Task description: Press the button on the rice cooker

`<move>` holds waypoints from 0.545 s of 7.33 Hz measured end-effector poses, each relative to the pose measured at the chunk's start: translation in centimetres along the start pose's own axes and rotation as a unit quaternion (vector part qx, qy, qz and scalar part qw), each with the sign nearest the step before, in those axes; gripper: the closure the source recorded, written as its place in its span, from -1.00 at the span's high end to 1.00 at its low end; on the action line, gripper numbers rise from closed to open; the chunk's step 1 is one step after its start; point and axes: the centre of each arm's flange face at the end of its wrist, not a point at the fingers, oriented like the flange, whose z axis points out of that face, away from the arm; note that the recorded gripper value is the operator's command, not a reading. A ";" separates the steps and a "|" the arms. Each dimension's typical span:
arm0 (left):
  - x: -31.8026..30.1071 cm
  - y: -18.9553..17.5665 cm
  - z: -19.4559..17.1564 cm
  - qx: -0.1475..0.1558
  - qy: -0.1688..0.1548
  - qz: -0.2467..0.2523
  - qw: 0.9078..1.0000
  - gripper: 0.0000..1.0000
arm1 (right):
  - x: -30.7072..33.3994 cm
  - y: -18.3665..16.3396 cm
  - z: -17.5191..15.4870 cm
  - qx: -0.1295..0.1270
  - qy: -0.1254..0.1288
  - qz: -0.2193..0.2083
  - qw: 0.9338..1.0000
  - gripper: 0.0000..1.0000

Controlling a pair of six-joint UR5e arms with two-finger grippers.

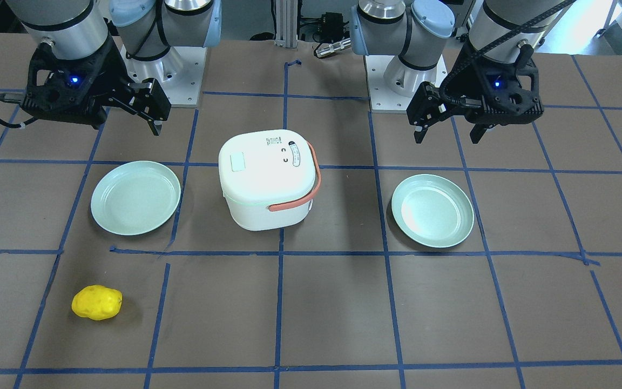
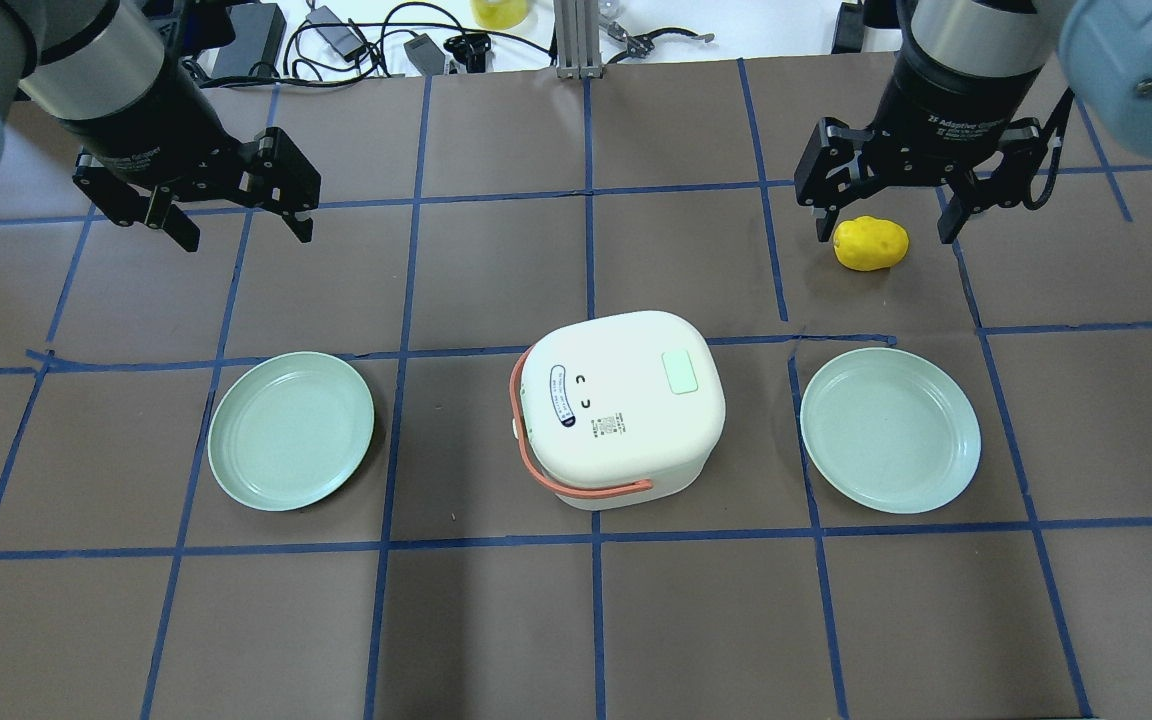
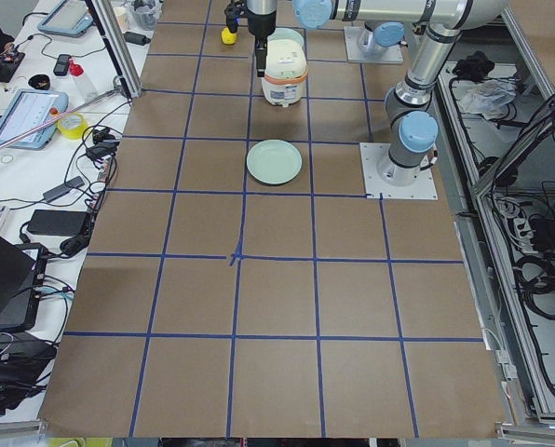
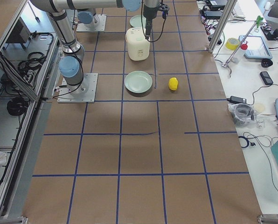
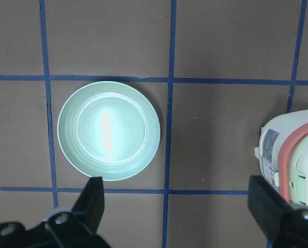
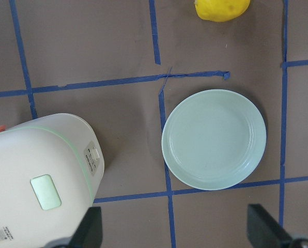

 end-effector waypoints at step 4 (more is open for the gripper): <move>0.0 0.0 0.0 0.000 0.000 0.000 1.000 1.00 | -0.1 0.0 0.0 0.000 -0.005 -0.001 1.000 1.00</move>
